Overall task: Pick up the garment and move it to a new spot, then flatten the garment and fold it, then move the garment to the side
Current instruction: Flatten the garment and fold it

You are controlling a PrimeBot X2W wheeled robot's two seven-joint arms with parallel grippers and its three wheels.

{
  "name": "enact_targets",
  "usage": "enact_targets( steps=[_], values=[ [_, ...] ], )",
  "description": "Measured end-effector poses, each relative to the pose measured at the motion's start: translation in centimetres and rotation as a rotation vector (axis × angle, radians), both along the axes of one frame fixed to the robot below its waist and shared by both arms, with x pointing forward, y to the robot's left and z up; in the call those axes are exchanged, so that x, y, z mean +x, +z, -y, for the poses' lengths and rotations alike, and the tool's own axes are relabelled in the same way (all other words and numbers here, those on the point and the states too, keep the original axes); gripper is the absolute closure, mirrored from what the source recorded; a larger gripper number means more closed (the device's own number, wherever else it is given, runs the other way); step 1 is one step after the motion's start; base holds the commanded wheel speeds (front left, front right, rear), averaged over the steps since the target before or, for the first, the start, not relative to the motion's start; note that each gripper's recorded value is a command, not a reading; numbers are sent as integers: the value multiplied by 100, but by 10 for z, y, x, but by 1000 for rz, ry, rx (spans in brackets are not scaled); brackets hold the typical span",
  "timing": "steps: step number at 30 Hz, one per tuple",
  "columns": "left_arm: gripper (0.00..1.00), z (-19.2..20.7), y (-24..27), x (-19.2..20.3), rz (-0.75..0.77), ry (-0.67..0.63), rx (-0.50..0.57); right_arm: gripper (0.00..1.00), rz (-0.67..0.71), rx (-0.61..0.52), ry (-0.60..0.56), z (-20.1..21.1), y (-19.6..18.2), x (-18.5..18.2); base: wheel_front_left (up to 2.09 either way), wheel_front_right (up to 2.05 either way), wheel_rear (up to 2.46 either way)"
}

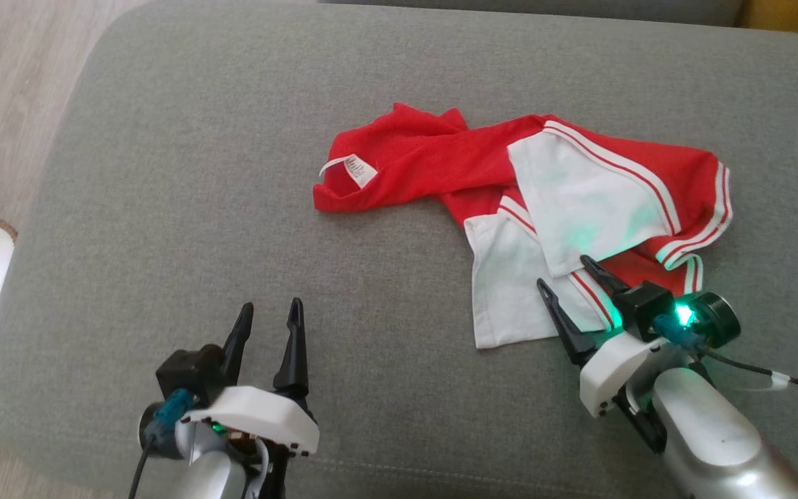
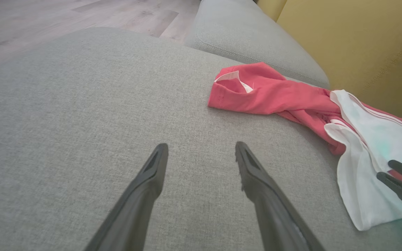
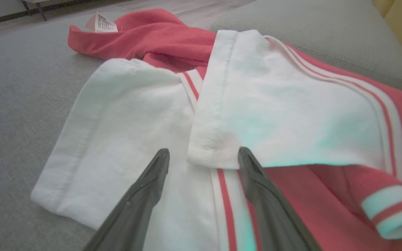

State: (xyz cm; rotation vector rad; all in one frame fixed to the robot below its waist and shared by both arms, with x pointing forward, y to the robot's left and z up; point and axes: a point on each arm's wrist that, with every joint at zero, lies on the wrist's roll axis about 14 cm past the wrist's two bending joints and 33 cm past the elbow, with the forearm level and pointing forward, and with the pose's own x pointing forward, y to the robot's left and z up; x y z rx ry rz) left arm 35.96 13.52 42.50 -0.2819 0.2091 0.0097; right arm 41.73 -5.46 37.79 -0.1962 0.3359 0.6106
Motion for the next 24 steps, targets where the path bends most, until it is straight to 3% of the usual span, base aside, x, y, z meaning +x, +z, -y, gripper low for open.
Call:
enact_targets(
  steps=[15, 16, 18, 19, 24],
  values=[
    [0, -2, -2, -1, -5, 6, 1, 0, 18, -57, -27, 13, -2, 11, 0, 0, 0],
    [0, -2, -2, -1, -6, 6, 1, 11, 17, -57, -25, 11, -3, 10, 0, 0, 0],
    [0, -1, -3, -1, -9, 5, 1, 78, 15, -58, -19, 9, -4, 10, 0, 0, 0],
    [0, -1, -3, -1, -10, 5, 1, 100, 15, -59, -17, 8, -5, 9, 0, 0, 0],
    [0, -1, -3, 0, -11, 3, 1, 100, 21, -49, -41, 12, -2, 14, 0, 0, 0]
  ],
)
